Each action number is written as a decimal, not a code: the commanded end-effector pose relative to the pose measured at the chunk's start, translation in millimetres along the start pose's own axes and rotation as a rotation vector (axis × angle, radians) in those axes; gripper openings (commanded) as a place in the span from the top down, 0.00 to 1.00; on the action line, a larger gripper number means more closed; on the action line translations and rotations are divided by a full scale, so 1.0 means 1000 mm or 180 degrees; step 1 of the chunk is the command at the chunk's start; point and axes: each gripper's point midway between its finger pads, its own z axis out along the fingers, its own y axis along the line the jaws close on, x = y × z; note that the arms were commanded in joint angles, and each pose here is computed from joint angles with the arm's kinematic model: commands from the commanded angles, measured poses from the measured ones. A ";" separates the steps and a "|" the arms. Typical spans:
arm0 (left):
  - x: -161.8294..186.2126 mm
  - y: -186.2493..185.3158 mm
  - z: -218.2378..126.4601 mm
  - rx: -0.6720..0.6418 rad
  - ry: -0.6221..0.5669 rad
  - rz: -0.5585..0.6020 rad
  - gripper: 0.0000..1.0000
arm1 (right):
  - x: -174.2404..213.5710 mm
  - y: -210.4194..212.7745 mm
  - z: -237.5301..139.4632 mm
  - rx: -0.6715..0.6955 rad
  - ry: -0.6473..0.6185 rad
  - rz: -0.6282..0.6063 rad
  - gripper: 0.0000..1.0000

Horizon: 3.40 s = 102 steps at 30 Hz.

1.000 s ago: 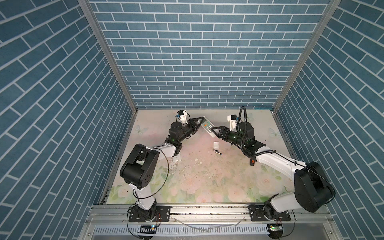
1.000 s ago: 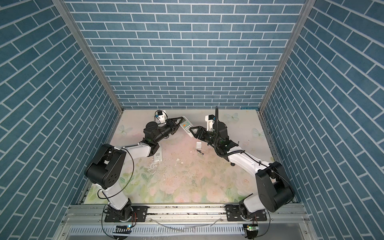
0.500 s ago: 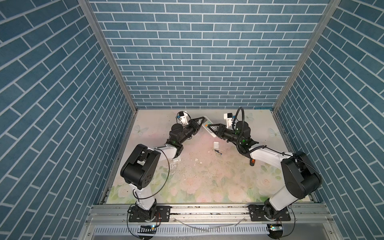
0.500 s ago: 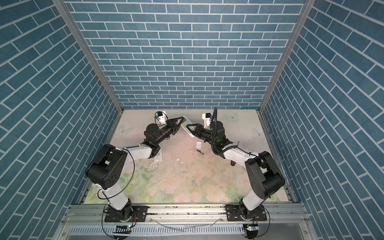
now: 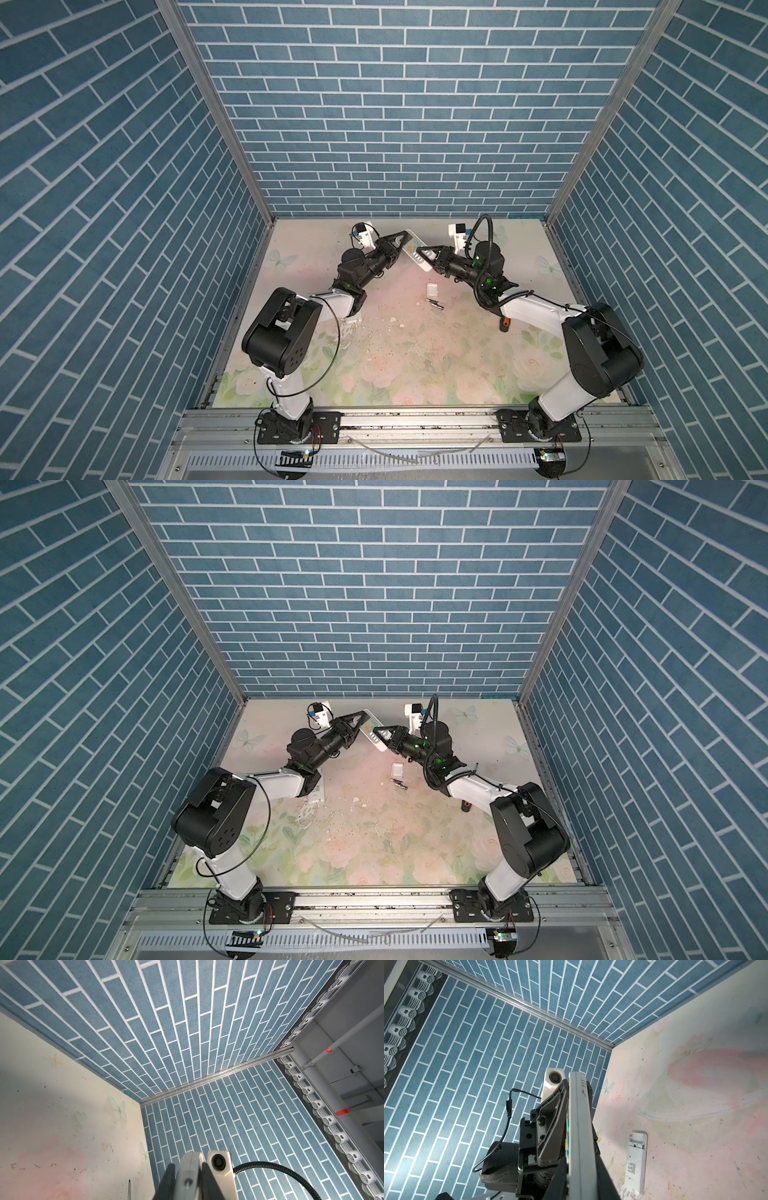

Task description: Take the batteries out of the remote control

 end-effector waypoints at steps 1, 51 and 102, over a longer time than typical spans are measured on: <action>0.013 0.010 -0.002 -0.0077 0.0117 0.0089 0.68 | -0.013 0.026 0.005 -0.0241 -0.0078 -0.0217 0.91; 0.026 0.004 -0.094 -0.2458 0.1689 -0.0411 0.46 | 0.039 -0.002 -0.048 0.2009 0.1324 -0.3593 1.00; 0.075 0.044 -0.057 -0.2460 0.1878 -0.0988 0.75 | 0.078 0.028 0.015 0.1992 0.1573 -0.4807 1.00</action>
